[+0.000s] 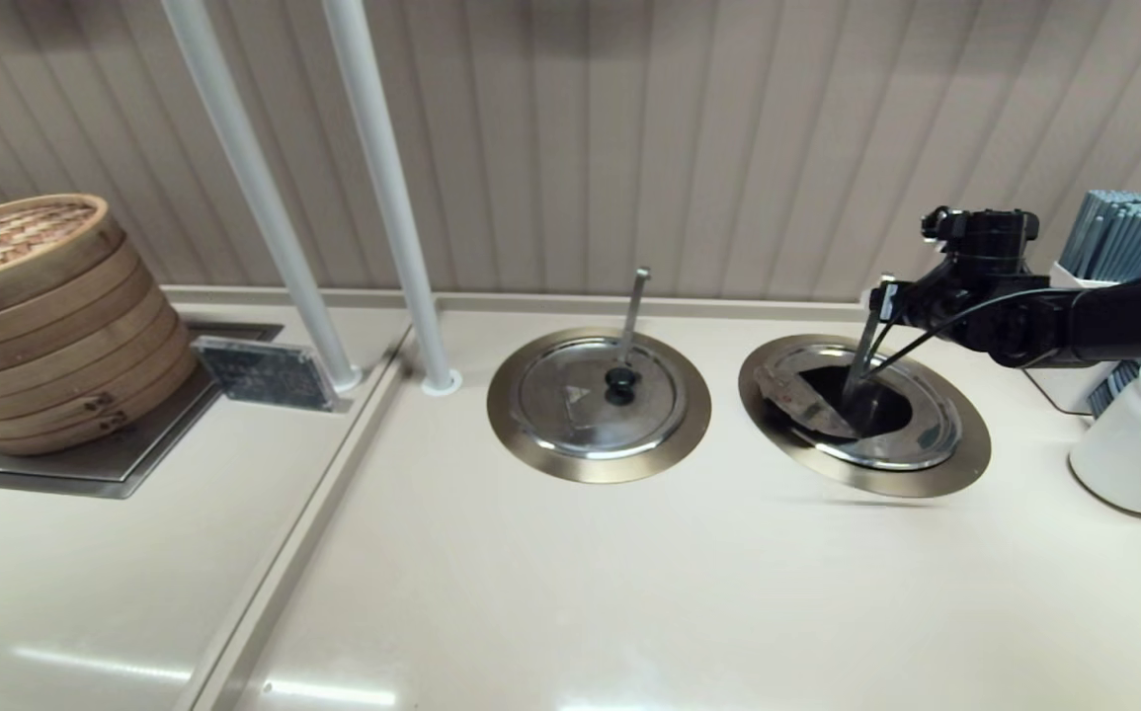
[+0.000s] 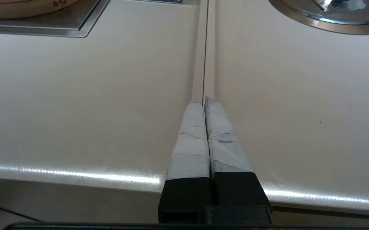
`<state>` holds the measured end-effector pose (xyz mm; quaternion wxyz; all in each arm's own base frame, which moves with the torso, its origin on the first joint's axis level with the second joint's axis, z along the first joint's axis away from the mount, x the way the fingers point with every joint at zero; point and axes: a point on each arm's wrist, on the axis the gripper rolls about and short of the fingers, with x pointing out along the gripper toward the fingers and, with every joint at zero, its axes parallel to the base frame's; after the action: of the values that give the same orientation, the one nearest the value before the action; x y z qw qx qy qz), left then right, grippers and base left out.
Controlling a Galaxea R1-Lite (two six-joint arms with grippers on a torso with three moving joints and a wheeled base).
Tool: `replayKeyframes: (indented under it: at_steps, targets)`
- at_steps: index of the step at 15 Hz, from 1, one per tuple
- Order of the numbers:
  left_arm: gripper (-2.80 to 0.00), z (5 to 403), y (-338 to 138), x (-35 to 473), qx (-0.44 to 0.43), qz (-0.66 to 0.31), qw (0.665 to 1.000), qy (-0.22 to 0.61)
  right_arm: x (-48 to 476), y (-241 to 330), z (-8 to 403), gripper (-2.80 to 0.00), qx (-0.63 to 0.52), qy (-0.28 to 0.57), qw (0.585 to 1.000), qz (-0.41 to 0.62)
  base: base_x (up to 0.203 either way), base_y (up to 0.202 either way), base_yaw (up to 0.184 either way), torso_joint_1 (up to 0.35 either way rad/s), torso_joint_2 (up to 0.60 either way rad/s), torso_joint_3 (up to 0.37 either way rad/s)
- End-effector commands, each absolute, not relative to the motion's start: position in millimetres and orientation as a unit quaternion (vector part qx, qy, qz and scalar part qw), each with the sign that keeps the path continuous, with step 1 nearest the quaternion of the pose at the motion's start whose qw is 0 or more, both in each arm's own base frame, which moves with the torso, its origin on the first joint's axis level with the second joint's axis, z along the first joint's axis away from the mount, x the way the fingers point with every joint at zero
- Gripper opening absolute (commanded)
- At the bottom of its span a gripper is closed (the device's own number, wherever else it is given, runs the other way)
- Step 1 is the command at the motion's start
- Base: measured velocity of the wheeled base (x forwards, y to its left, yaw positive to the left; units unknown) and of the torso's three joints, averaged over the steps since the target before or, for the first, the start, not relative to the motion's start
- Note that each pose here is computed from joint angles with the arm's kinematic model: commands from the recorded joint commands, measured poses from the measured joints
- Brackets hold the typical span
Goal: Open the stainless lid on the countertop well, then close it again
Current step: Stir with a spoon, then close the lid
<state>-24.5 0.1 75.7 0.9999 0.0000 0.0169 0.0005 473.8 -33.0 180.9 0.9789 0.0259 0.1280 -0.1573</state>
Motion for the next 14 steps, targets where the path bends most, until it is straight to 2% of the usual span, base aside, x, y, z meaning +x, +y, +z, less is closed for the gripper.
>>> replayKeyframes:
  at_steps: [1, 3, 7, 10, 14]
  targets:
    - [-2.80, 75.8, 0.1, -24.5, 0.000, 0.001, 1.000, 0.017, 444.8, -17.9, 216.3, 0.00, 0.016, 0.108, 0.984, -0.139, 0.000, 0.000, 0.000, 0.000, 0.00, 0.000]
    - [-2.80, 75.6, 0.1, -24.5, 0.000, 0.001, 1.000, 0.018, 419.9, 5.4, 224.4, 0.00, -0.019, 0.122, 0.987, -0.102, 0.000, 0.000, 0.000, 0.000, 0.00, 0.000]
    - [-2.80, 75.8, 0.1, -24.5, 0.000, 0.001, 1.000, 0.017, 375.5, 75.7, 209.2, 0.00, -0.119, 0.163, 0.979, -0.002, 0.000, 0.000, 0.000, 0.000, 0.00, 0.000]
    - [-2.80, 75.8, 0.1, -24.5, 0.000, 0.001, 1.000, 0.017, 374.7, 102.7, 182.7, 0.00, -0.181, 0.184, 0.966, -0.010, 0.000, 0.000, 0.000, 0.000, 0.00, 0.000]
    - [-2.80, 75.8, 0.1, -24.5, 0.000, 0.001, 1.000, 0.017, 373.7, 124.1, 152.2, 0.00, -0.264, 0.167, 0.950, -0.004, 0.000, 0.000, 0.000, 0.000, 0.00, 0.000]
